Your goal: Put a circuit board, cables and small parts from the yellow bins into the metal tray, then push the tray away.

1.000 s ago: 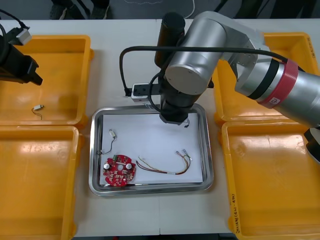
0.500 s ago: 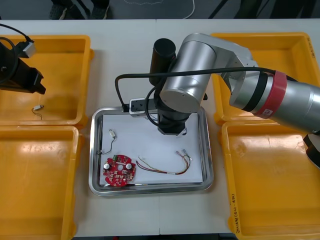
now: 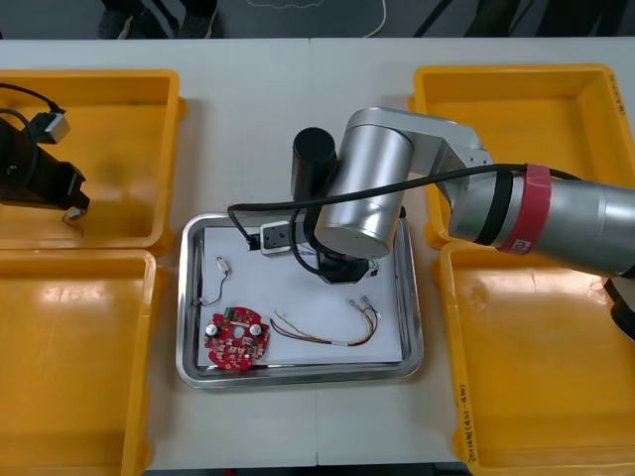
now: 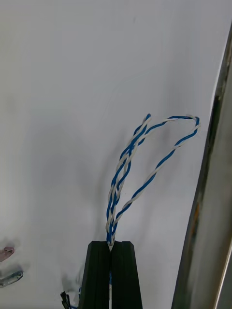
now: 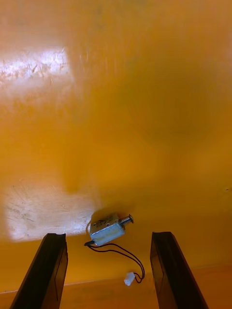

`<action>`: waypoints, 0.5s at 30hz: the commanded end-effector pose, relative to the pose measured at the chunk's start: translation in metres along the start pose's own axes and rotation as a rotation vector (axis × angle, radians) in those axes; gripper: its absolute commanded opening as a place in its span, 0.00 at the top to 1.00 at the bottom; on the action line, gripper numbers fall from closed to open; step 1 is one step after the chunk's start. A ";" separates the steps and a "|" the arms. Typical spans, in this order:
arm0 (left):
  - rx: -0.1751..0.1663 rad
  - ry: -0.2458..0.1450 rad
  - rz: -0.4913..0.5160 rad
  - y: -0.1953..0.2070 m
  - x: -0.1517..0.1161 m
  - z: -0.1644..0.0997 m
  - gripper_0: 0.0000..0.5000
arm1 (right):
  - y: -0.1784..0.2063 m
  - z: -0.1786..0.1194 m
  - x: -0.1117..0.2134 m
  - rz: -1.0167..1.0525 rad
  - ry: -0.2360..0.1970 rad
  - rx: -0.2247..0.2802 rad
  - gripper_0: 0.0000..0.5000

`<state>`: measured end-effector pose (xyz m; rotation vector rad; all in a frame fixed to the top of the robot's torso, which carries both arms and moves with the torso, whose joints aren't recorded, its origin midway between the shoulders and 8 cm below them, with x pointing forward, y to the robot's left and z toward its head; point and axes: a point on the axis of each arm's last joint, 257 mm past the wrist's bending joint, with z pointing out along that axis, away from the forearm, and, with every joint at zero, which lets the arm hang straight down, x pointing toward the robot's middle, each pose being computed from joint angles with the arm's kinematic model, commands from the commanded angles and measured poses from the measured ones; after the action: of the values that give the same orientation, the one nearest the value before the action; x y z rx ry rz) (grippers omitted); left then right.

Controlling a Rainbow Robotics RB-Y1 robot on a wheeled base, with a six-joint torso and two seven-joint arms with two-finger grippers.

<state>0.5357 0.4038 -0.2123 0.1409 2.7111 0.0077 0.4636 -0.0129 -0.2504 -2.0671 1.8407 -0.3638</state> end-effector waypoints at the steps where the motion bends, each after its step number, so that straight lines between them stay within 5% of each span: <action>1: -0.041 -0.004 0.089 0.019 0.005 -0.001 0.00 | 0.012 -0.001 -0.020 -0.014 -0.033 -0.002 1.00; 7: -0.033 0.004 0.095 0.015 0.012 0.007 0.00 | 0.012 -0.001 -0.019 0.000 -0.031 -0.003 0.96; 10: -0.027 -0.005 0.101 0.011 0.010 0.010 0.00 | 0.010 -0.001 -0.020 0.007 -0.033 0.003 0.48; 12: -0.023 -0.009 0.105 0.008 0.010 0.012 0.00 | 0.009 -0.001 -0.021 0.015 -0.037 0.006 0.30; 15: -0.020 -0.016 0.110 0.005 0.008 0.014 0.00 | 0.011 -0.001 -0.021 0.028 -0.037 0.001 0.17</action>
<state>0.5344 0.4092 -0.2238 0.1276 2.7022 0.0137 0.4614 -0.0118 -0.2553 -2.0388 1.8688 -0.3516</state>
